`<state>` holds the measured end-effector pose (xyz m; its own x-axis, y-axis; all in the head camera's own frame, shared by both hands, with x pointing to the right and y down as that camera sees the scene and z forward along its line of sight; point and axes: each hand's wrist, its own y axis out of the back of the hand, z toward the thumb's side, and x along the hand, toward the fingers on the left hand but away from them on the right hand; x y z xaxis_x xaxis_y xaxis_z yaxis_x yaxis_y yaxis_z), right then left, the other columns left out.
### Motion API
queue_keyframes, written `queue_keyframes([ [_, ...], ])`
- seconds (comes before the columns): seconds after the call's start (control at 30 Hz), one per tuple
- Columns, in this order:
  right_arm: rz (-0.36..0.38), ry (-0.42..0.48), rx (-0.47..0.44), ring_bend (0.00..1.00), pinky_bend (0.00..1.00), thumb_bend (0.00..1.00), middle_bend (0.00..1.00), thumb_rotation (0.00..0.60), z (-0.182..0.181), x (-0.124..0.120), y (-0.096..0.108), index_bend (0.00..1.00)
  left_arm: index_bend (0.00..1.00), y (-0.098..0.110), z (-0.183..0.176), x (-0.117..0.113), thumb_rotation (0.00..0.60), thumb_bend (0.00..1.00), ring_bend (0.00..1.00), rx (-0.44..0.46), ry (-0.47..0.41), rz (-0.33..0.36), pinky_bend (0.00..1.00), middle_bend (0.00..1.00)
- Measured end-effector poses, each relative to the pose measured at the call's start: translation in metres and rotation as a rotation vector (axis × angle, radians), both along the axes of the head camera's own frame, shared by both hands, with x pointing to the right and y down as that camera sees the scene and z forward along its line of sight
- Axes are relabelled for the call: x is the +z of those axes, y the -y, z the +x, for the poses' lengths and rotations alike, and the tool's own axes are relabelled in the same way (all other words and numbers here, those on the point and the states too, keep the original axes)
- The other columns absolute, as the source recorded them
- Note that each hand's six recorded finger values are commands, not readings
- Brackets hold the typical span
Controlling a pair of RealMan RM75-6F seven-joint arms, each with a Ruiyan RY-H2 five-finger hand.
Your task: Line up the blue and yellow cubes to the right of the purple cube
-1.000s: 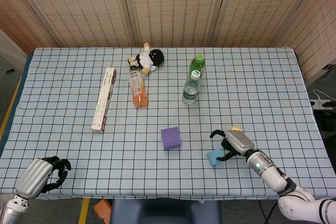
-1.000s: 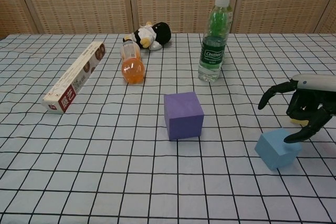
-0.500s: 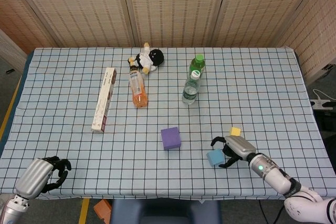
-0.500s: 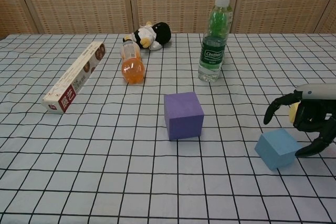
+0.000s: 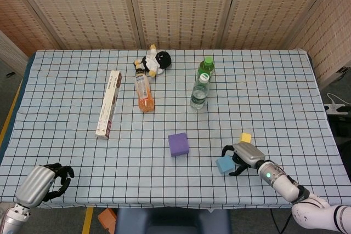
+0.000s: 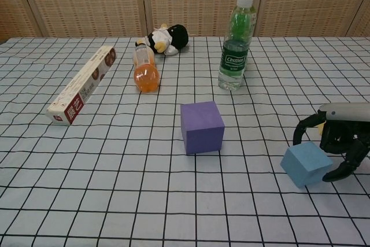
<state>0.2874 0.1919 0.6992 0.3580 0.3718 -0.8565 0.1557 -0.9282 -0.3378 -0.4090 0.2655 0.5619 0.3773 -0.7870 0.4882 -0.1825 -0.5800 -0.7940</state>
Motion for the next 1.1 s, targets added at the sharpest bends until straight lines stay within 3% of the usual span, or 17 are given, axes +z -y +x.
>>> queue_keyframes([
  [0.23, 0.050, -0.006, 0.002, 0.83, 1.00, 0.00, 0.95, 0.600, -0.004, 0.004, 0.002, 0.61, 0.53, 0.000, -0.001, -0.001, 0.600, 0.50, 0.54, -0.001, -0.001, 0.002, 0.68, 0.67],
  [0.4, 0.102, -0.002, 0.026, 0.84, 1.00, 0.06, 0.96, 0.600, -0.006, 0.004, 0.005, 0.68, 0.53, 0.000, 0.000, -0.001, 0.600, 0.50, 0.54, 0.000, -0.002, 0.002, 0.68, 0.67],
  [0.77, 0.219, 0.055, 0.105, 0.84, 1.00, 0.06, 0.96, 0.600, -0.020, 0.006, 0.020, 0.69, 0.53, -0.001, 0.001, -0.001, 0.600, 0.50, 0.54, 0.004, -0.001, -0.001, 0.68, 0.67],
  [1.1, 0.210, 0.131, 0.161, 0.84, 1.00, 0.06, 0.96, 0.600, -0.045, 0.027, 0.028, 0.69, 0.53, -0.001, 0.001, -0.002, 0.600, 0.50, 0.54, 0.005, -0.009, 0.003, 0.68, 0.67],
])
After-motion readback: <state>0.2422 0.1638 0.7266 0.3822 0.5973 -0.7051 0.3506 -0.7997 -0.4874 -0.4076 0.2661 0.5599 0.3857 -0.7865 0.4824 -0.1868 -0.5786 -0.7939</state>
